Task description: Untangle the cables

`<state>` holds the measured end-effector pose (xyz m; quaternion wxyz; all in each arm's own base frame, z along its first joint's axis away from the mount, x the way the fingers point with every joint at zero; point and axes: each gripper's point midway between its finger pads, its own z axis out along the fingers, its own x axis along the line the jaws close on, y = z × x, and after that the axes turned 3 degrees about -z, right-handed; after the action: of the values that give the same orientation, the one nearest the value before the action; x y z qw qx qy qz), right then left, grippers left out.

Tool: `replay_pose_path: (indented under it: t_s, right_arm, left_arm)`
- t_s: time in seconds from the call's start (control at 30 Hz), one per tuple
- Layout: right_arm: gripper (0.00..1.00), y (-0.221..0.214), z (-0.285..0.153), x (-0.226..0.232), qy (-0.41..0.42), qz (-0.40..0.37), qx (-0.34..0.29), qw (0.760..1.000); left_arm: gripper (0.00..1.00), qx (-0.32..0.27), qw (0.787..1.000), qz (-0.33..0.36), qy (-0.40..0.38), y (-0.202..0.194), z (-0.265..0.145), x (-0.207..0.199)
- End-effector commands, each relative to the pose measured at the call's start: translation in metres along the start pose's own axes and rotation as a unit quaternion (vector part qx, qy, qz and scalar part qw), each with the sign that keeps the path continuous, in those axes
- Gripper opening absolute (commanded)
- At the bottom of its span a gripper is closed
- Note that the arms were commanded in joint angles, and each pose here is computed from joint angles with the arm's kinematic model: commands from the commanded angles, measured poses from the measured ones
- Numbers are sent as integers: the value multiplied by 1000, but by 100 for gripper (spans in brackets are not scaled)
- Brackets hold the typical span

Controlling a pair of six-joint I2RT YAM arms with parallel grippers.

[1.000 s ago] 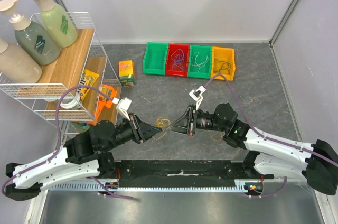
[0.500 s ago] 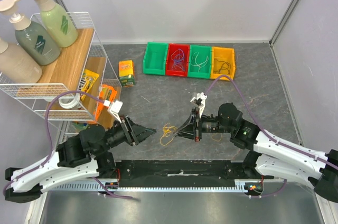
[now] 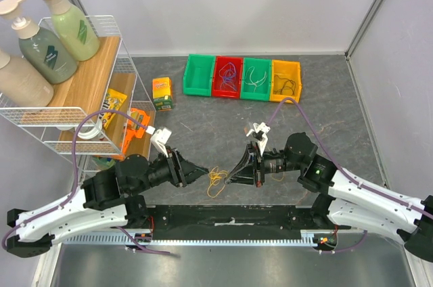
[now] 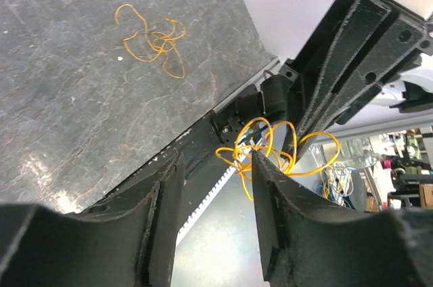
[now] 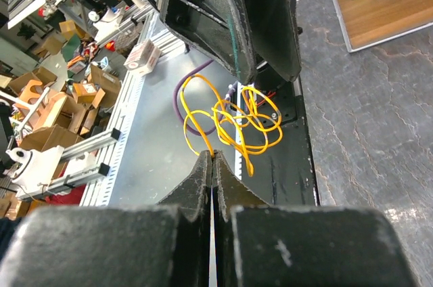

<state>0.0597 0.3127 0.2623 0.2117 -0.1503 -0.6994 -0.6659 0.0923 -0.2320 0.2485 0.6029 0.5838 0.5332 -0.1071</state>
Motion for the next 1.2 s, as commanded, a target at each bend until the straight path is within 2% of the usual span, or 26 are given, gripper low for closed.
replay_pose_path:
  t_s: [0.0,0.1,0.2,0.4,0.57,0.7,0.77,0.9,1.0,1.1,1.17]
  right_arm:
    - [0,11,-2,17,36,-22,-12,999]
    - [0,9,-1,17,42,-18,-9,999]
    - [0,10,0,18,45,-17,-10,999]
    - [0,9,0,18,46,-14,-8,999]
    - [0,6,0,17,46,-12,-7,999]
    - [0,6,0,17,46,-11,-7,999]
    - [0,6,0,16,43,-10,-6,999]
    - [0,5,1,15,43,-10,-4,999]
    - [0,6,1,15,43,-11,-4,999]
    - [0,5,2,14,43,-10,-3,999]
    - [0,5,2,14,42,-9,-2,999]
  left_arm:
    - [55,-16,998,8,-61,11,-3,-27]
    - [59,-20,997,1,-74,13,-2,-34]
    - [59,-16,997,-1,-81,13,2,-40]
    - [42,13,996,8,-84,3,15,-45]
    - [35,15,996,8,-87,2,19,-48]
    - [24,22,996,11,-85,0,21,-48]
    - [25,27,996,13,-85,-1,21,-49]
    - [37,31,995,17,-95,-3,21,-51]
    - [38,44,993,21,-106,-7,19,-54]
    - [34,47,993,23,-105,-9,19,-53]
    - [24,42,994,24,-102,-7,19,-52]
